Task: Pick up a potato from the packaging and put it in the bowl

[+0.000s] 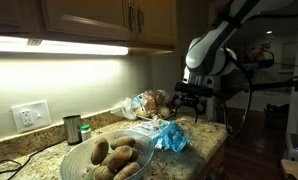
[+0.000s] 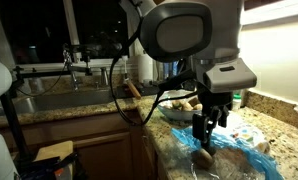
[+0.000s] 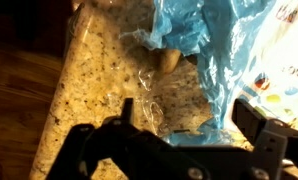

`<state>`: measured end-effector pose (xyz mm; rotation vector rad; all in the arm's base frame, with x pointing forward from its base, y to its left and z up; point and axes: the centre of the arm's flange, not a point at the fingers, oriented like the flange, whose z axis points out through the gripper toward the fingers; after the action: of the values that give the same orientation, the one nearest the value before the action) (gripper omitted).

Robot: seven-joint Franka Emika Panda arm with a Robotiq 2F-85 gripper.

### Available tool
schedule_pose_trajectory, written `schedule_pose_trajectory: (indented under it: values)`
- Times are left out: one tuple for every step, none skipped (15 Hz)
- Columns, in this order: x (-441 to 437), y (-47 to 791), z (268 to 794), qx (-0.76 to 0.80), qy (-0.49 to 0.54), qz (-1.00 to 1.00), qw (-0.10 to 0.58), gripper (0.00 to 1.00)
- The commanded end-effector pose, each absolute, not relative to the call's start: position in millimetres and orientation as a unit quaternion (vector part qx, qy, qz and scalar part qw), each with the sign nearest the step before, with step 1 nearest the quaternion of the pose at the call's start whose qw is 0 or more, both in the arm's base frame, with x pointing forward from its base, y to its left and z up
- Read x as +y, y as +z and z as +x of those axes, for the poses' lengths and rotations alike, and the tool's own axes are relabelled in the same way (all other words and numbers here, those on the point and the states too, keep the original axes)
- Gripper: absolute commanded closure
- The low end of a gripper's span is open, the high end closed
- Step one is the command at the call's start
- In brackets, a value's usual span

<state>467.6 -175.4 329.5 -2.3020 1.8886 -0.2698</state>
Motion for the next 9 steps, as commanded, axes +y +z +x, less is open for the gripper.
schedule_pose_trajectory:
  values:
    - [-183.6,331.2,472.6,0.619,-0.050,-0.780,0.084,0.00]
    - [-184.7,330.8,473.5,0.617,-0.040,-0.782,0.083,0.00]
    - [-185.6,331.2,474.0,0.616,-0.031,-0.783,0.082,0.00]
    - [-187.3,331.7,474.8,0.616,-0.023,-0.783,0.081,0.00]
    - [-188.9,331.8,475.4,0.616,-0.015,-0.783,0.080,0.00]
    - [-190.3,332.0,476.3,0.616,-0.009,-0.784,0.079,0.00]
    - [-191.3,331.9,477.3,0.616,-0.004,-0.784,0.078,0.00]
    - [-192.2,331.1,478.7,0.616,-0.001,-0.784,0.077,0.00]
    - [-193.3,329.9,480.2,0.615,-0.001,-0.784,0.077,0.00]
